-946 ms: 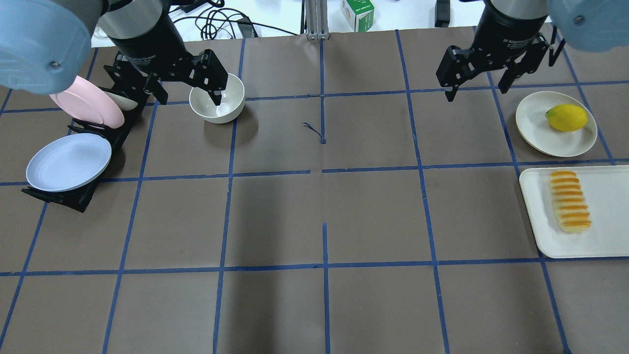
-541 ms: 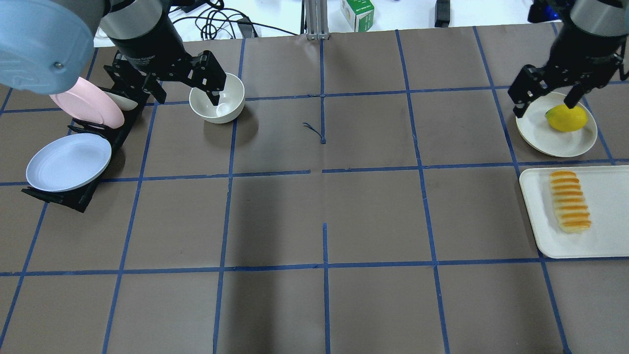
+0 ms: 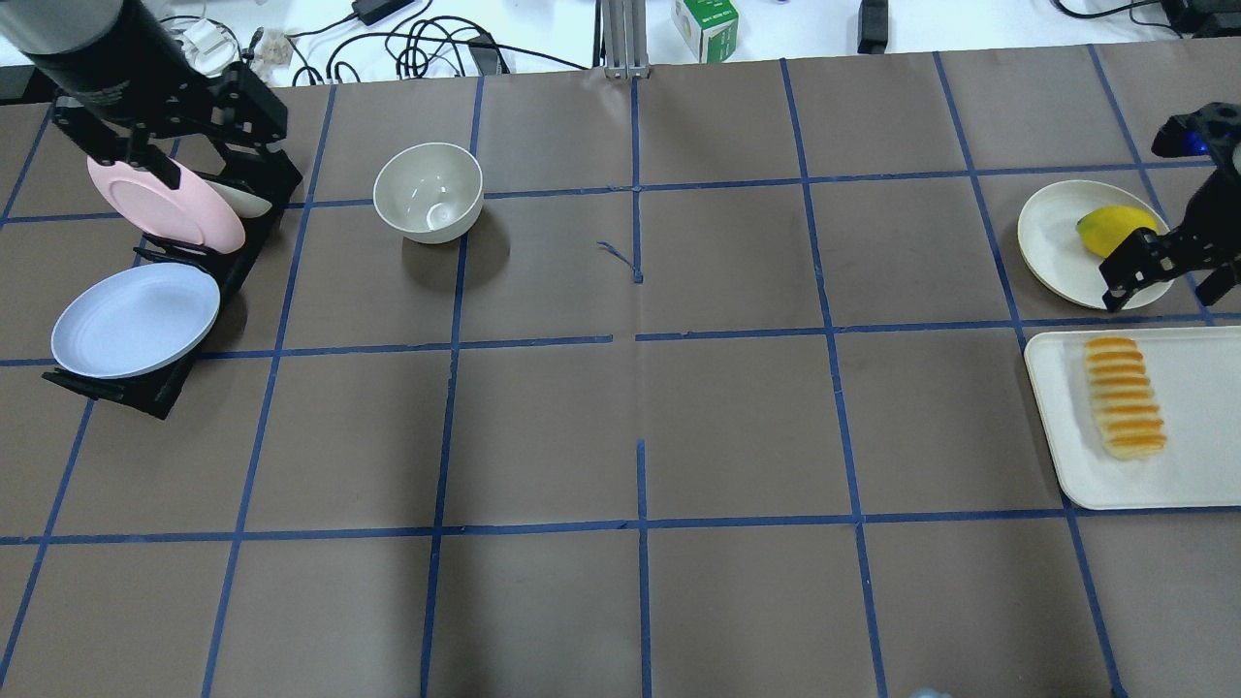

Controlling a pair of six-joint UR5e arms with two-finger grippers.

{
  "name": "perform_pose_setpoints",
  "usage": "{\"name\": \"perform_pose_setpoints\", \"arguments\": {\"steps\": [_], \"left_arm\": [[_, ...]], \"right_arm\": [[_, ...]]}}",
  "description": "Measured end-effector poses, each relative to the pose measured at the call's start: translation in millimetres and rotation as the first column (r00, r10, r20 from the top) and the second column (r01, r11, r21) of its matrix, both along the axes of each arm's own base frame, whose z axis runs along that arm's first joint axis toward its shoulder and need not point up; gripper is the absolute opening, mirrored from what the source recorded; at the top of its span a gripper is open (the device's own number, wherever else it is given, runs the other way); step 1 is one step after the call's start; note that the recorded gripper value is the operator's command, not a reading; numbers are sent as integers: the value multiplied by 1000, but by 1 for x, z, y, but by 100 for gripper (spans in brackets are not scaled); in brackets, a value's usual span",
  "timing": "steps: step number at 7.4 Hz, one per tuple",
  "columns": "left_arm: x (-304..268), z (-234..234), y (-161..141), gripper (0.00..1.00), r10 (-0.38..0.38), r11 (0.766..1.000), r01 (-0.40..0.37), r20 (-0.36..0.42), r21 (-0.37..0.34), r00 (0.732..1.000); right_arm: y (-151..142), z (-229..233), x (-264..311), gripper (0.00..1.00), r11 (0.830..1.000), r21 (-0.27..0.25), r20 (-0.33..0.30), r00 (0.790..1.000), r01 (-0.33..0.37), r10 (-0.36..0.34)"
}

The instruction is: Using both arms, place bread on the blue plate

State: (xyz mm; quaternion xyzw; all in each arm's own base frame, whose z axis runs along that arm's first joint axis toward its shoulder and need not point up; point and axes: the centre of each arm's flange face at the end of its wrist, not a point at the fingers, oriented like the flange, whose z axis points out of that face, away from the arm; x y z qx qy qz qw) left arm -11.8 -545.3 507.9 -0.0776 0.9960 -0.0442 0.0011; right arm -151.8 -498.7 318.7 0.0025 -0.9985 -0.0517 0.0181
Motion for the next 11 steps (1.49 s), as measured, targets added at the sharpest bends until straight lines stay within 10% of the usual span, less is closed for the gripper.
{"name": "perform_pose_setpoints", "arguments": {"steps": [4, 9, 11], "left_arm": [[187, -51, 0, 100, 308, 947, -305, -18, 98, 951], [348, -209, -18, 80, 412, 899, -398, -46, 184, 910], [366, -247, -19, 40, 425, 890, -406, -55, 209, 903]], "right_arm": [[24, -109, -24, 100, 1000, -16, -11, 1000, -23, 23], [32, -147, -39, 100, 999, 31, 19, 999, -30, 29], [30, -154, -44, 39, 998, 30, 25, 998, -51, 50]]}}
